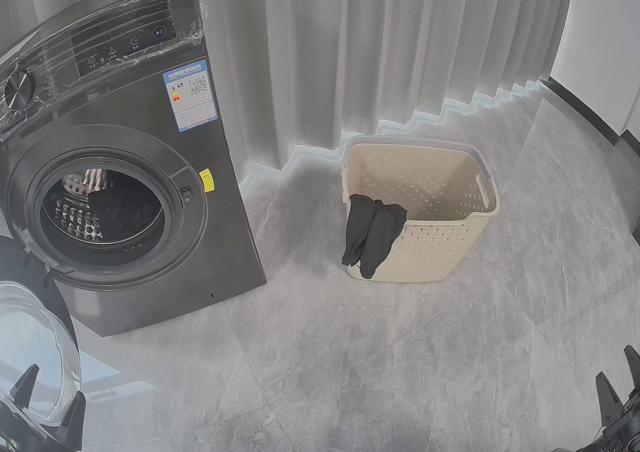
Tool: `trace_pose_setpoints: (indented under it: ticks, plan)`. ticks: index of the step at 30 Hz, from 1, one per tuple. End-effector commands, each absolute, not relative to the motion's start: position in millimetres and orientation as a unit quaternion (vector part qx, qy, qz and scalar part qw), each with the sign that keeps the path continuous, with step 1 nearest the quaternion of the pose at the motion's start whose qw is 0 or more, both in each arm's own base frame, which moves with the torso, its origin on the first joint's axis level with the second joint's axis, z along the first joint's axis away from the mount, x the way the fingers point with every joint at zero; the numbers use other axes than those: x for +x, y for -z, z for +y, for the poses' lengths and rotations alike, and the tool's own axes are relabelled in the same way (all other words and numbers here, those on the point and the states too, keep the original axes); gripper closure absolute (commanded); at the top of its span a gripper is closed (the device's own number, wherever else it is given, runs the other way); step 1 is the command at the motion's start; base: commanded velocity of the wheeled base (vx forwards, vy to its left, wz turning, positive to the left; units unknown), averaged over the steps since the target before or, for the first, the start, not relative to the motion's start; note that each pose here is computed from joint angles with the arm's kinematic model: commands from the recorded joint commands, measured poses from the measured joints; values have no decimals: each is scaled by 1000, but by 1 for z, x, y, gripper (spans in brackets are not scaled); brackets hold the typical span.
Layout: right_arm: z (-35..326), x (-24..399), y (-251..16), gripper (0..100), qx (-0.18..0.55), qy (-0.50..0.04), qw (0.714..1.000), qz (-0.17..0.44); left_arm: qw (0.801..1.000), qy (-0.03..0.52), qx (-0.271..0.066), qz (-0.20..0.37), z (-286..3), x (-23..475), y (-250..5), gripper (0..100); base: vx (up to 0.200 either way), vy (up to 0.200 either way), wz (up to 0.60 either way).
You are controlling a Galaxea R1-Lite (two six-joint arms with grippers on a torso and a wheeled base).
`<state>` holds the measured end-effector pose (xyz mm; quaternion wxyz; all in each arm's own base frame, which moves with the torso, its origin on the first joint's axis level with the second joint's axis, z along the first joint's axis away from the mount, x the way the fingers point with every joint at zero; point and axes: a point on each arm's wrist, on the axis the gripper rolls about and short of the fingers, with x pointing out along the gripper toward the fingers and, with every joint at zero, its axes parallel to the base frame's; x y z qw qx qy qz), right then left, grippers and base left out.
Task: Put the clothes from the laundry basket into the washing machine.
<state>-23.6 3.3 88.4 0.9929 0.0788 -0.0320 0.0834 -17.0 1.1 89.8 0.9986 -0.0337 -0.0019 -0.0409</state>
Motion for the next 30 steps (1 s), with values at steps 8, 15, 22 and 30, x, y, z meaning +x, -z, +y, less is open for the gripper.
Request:
trace_pose_setpoints:
  ticks: [8, 15, 22, 30]
  plan:
    - [3, -23, -83, 0, 79, -79, 993, -28, 998, 43, -37, 9, 1, -16, -85, 0, 0, -125, 0]
    - [3, -23, -83, 0, 79, -80, 993, -27, 999, 43, -31, 8, 1, -16, -85, 0, 29, 0, 0]
    - [3, -23, -83, 0, 79, -78, 993, -27, 998, 44, -33, 8, 1, -16, -85, 0, 200, 0, 0]
    - [3, -23, -83, 0, 79, -78, 993, -27, 998, 45, -32, 8, 1, -16, -85, 0, 100, 0, 0]
